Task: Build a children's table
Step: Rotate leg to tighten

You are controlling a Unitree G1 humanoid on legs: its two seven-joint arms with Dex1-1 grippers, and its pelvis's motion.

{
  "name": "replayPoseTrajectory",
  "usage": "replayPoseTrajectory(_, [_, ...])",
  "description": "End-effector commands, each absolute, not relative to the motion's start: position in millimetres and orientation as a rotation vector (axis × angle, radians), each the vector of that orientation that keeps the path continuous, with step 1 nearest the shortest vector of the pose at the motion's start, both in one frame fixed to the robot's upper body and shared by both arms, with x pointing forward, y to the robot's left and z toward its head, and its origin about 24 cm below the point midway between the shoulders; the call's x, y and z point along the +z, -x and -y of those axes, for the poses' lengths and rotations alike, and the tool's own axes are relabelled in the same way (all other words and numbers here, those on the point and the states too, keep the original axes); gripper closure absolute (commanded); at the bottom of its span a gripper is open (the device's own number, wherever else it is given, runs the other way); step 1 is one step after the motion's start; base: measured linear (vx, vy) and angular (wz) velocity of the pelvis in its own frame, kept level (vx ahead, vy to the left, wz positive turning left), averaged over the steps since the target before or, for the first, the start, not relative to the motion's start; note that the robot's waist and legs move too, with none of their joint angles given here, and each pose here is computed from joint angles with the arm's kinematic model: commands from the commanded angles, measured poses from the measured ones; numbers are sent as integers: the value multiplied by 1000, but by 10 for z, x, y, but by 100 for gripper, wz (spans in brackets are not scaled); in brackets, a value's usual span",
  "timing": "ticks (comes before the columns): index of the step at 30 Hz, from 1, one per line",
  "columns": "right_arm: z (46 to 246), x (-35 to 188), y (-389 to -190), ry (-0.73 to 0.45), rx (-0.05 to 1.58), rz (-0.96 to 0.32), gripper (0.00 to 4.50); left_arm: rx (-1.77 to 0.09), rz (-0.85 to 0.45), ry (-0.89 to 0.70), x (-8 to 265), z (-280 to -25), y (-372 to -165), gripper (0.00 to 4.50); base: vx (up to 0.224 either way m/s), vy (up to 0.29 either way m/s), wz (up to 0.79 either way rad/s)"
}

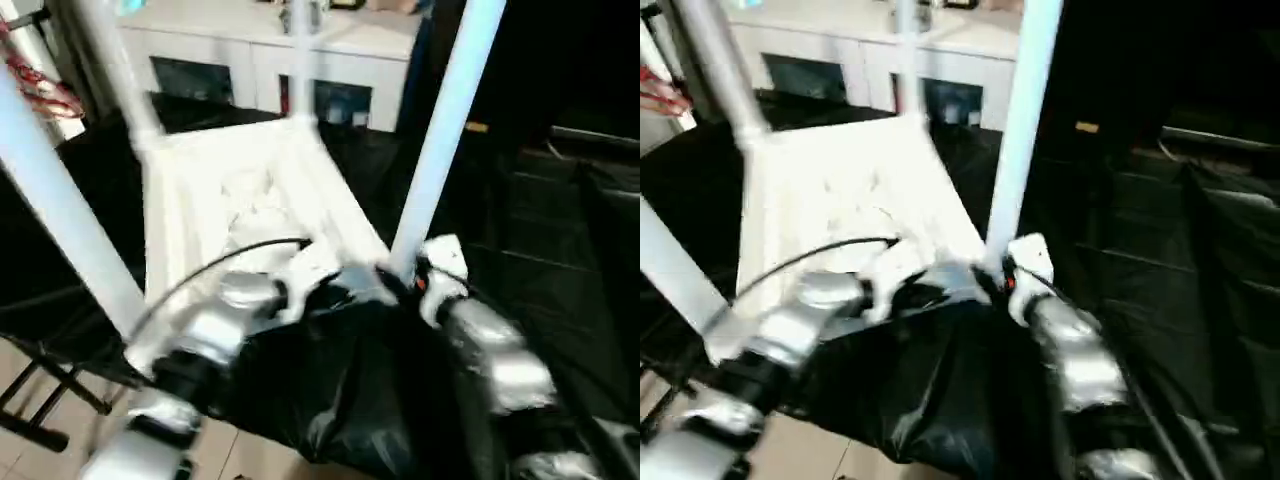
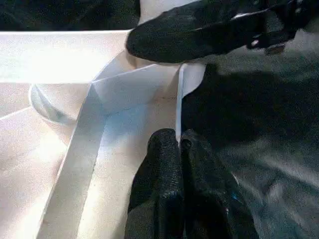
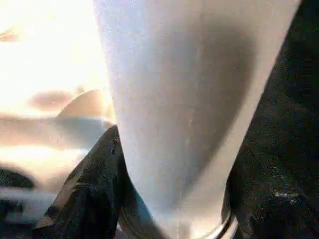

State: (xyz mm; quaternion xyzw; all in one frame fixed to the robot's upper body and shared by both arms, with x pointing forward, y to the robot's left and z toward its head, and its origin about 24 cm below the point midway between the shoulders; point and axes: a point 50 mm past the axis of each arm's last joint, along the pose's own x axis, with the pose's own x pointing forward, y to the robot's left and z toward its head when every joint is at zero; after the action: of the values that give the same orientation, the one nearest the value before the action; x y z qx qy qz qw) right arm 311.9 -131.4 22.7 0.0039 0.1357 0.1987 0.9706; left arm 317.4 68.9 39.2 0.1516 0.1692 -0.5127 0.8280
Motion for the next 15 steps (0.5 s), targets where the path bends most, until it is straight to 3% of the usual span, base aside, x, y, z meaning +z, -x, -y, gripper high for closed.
replayPoseTrajectory(1, [962, -9, -2981, -45, 510, -394, 167, -1128, -234, -304, 606, -394, -3202, 450, 0, 0, 0])
replayPoseTrajectory(8, [922, 58, -2965, -91, 561, -359, 83, -1173, -214, -338, 598, -401, -3162, 450, 0, 0, 0])
replayPoseTrajectory(12, [1150, 102, -2962, -34, 566, -335, 77, -1170, -216, -346, 590, -440, -3156, 450, 0, 0, 0])
replayPoseTrajectory(13, [1371, 153, -2942, -20, 580, -317, 77, -1168, -218, -350, 583, -457, -3153, 450, 0, 0, 0])
replayPoseTrajectory(15, [1511, 185, -2921, -19, 588, -308, 77, -1167, -219, -351, 578, -467, -3152, 450, 0, 0, 0])
